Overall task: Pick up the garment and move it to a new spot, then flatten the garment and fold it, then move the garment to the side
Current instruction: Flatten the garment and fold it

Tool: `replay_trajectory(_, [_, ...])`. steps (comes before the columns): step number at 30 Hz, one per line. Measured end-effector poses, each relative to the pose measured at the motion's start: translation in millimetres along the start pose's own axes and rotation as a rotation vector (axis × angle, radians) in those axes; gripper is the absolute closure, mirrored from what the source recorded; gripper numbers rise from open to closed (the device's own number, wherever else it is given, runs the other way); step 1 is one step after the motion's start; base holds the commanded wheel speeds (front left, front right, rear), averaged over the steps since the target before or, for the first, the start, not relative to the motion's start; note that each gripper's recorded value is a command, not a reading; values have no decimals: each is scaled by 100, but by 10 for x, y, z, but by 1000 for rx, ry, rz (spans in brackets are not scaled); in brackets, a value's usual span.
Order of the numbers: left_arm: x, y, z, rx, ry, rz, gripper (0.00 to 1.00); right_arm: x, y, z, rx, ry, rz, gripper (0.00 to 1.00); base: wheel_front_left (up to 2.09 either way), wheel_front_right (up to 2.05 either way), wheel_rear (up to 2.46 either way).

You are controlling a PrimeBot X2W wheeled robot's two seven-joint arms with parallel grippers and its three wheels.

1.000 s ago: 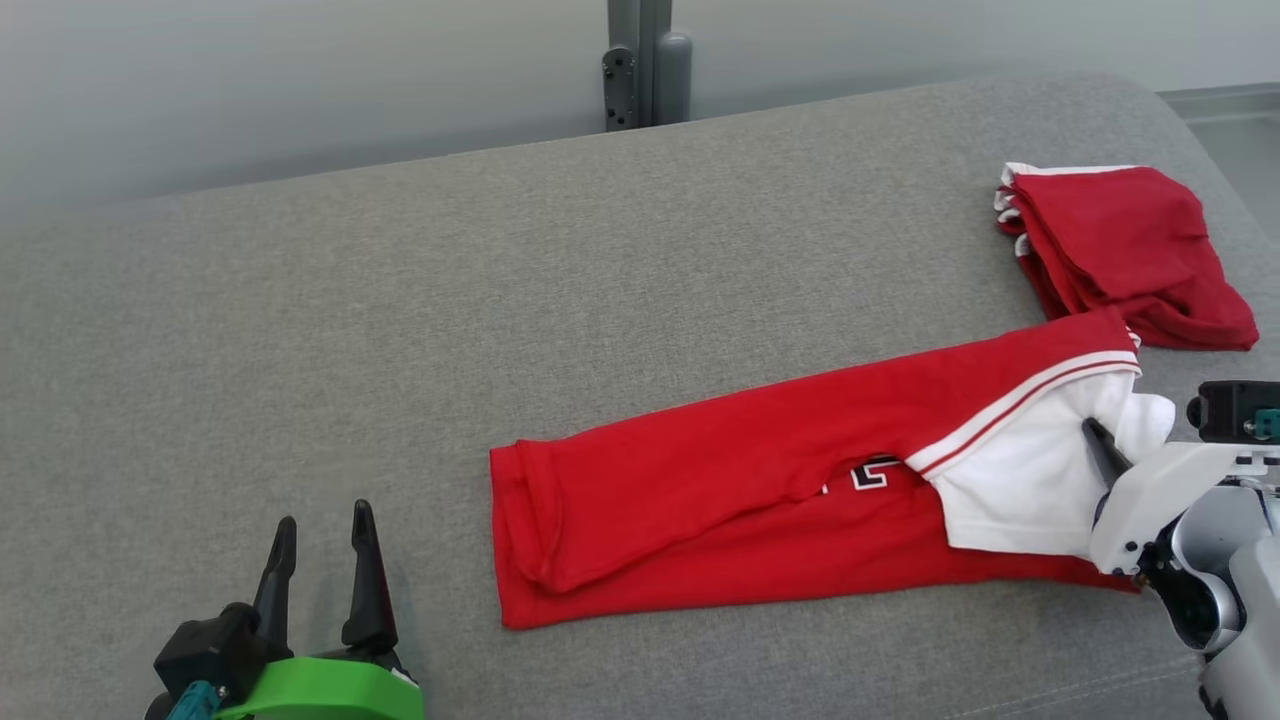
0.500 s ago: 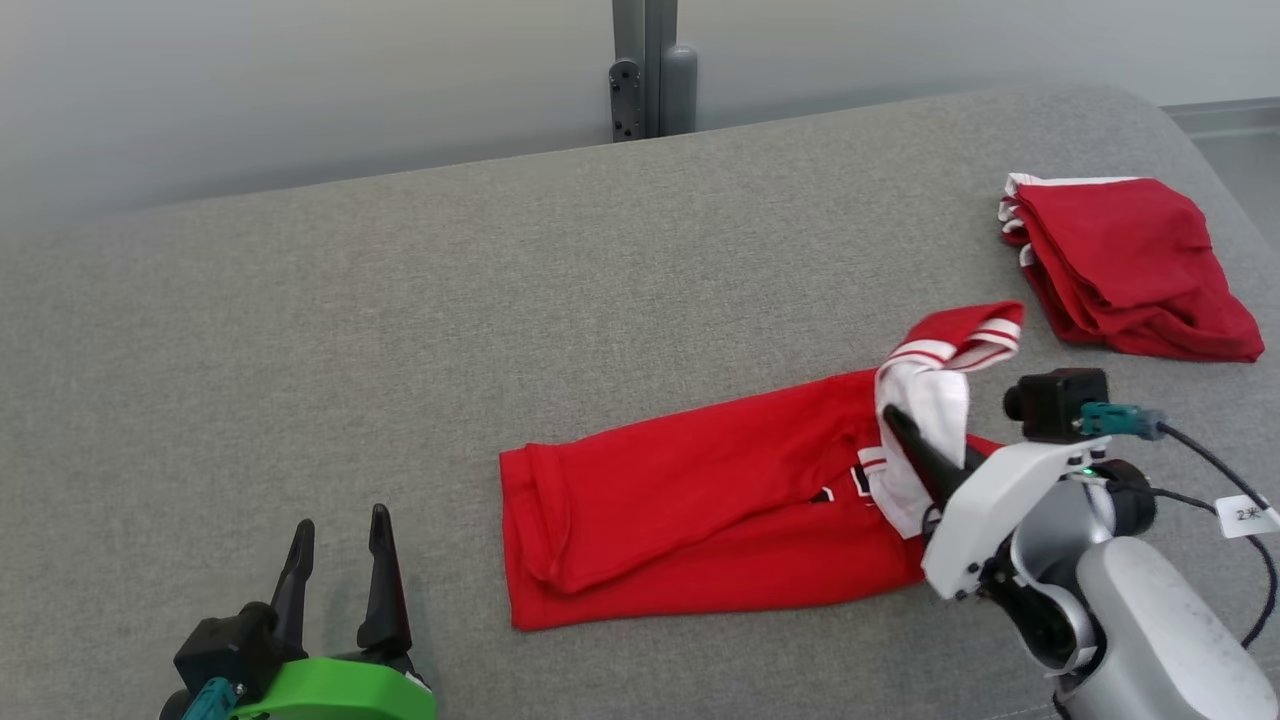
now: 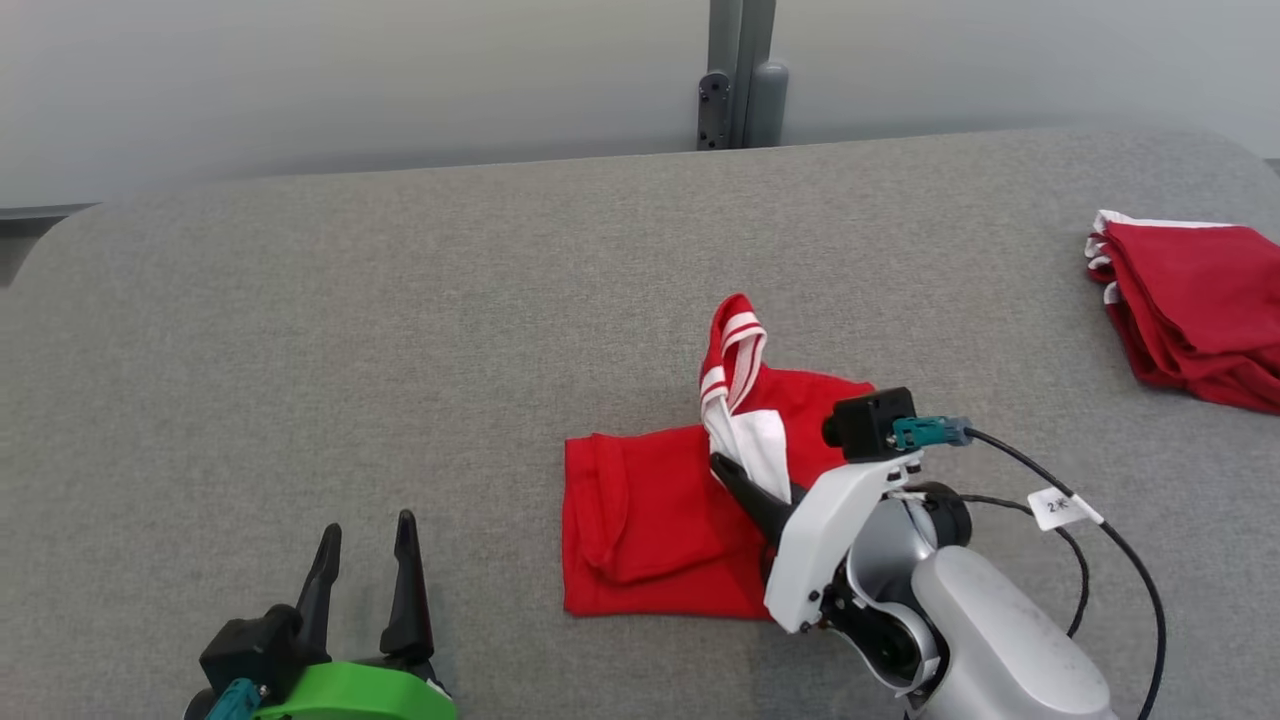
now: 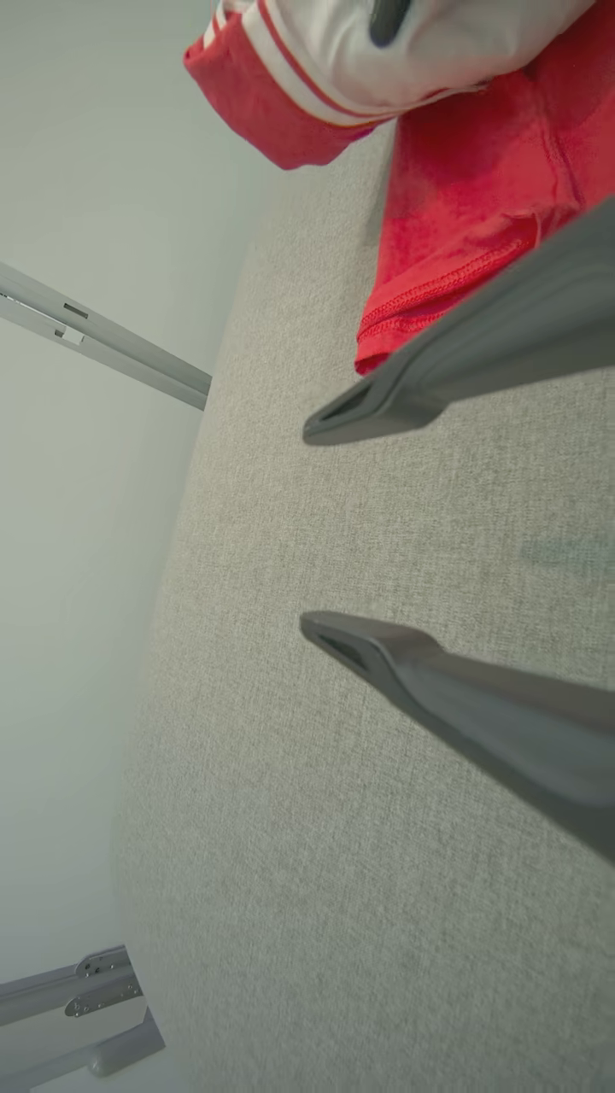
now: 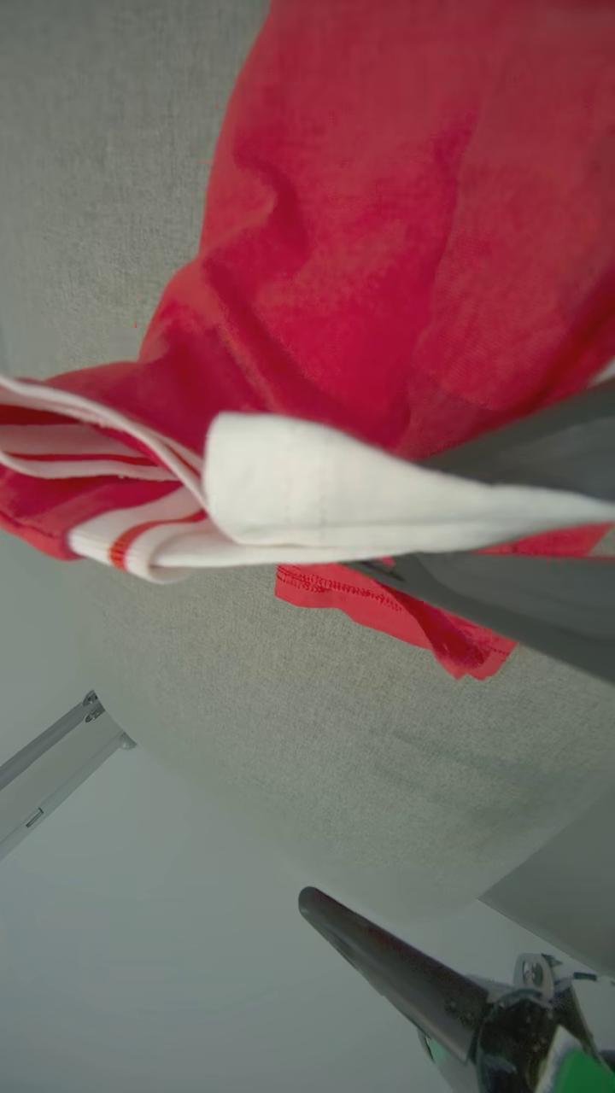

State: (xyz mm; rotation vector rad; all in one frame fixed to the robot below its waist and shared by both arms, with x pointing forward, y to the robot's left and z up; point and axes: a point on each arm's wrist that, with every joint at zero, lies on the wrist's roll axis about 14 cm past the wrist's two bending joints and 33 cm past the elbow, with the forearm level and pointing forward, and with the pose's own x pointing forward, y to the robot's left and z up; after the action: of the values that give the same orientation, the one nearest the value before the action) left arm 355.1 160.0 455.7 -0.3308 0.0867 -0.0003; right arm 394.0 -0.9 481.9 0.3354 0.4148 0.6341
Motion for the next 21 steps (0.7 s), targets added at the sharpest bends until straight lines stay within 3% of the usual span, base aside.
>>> replay_trajectory(10, [-73,105,12,-8,-6,41,0,329,109,-393,37,134,38,100,0,0,0])
replay_trajectory(12, [-90,132,4,-8,-4,51,0,375,154,-418,60,137,55,47,0,0,0])
replay_trajectory(13, [-94,141,3,-8,-3,54,0,397,191,-412,74,132,67,0,0,0,0])
replay_trajectory(21, [-66,90,-23,-8,5,38,0,472,387,-200,110,44,132,0,0,0,0])
